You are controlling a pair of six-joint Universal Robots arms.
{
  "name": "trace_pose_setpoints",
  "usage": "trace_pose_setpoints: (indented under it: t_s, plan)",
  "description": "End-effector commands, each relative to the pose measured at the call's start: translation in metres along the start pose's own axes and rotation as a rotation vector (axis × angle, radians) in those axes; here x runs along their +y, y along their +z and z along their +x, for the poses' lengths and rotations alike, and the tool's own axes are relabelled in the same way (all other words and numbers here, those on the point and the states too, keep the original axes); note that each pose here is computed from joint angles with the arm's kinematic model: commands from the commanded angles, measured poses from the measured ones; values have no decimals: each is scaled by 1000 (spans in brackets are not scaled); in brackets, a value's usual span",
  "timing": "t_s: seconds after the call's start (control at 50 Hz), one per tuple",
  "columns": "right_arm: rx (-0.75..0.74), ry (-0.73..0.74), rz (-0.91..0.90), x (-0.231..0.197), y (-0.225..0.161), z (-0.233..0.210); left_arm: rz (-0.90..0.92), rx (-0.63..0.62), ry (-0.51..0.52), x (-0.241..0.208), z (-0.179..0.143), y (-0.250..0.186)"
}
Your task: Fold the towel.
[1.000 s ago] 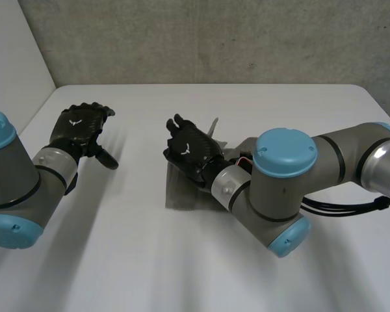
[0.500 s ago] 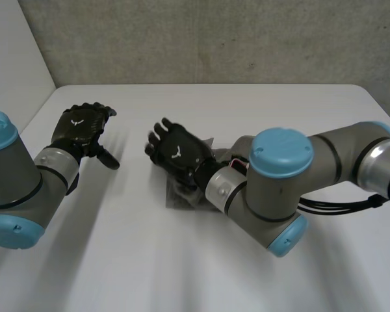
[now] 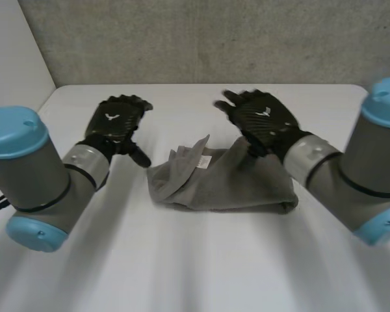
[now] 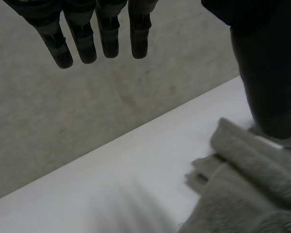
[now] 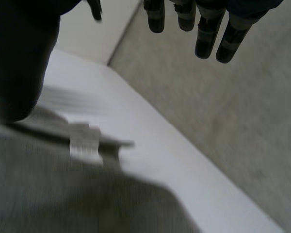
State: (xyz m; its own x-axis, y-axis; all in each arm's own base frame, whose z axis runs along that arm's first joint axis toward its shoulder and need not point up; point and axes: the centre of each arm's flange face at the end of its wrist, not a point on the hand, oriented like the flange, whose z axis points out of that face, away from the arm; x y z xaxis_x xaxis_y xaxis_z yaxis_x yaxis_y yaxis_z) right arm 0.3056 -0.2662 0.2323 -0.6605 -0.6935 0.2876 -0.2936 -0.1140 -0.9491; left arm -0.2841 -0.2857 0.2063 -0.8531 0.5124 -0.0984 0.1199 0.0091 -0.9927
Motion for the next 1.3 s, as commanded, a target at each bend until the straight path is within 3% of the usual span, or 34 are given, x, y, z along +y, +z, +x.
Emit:
trace_pose_setpoints:
  t_s: [0.02,0.1,0.2,0.6,0.82,1.02,1.3]
  plan:
    - [51,56,-134,35,-27,17,-32,90,-38,9,34,-2]
    - [59,85,-196,58,-41,13,-111,124,-145,20,48,-6]
    - [57,80,-208,74,-47,4,-168,126,-198,33,52,-8]
    - [62,29,-207,106,-40,0,-173,75,-187,63,55,9]
    - [66,-28,-219,106,-47,5,-112,-83,-117,54,15,23]
    - [80,-31,-242,115,-53,18,-148,-158,-62,63,3,21]
    - [83,-36,-236,114,-53,21,-112,-96,-68,48,26,13]
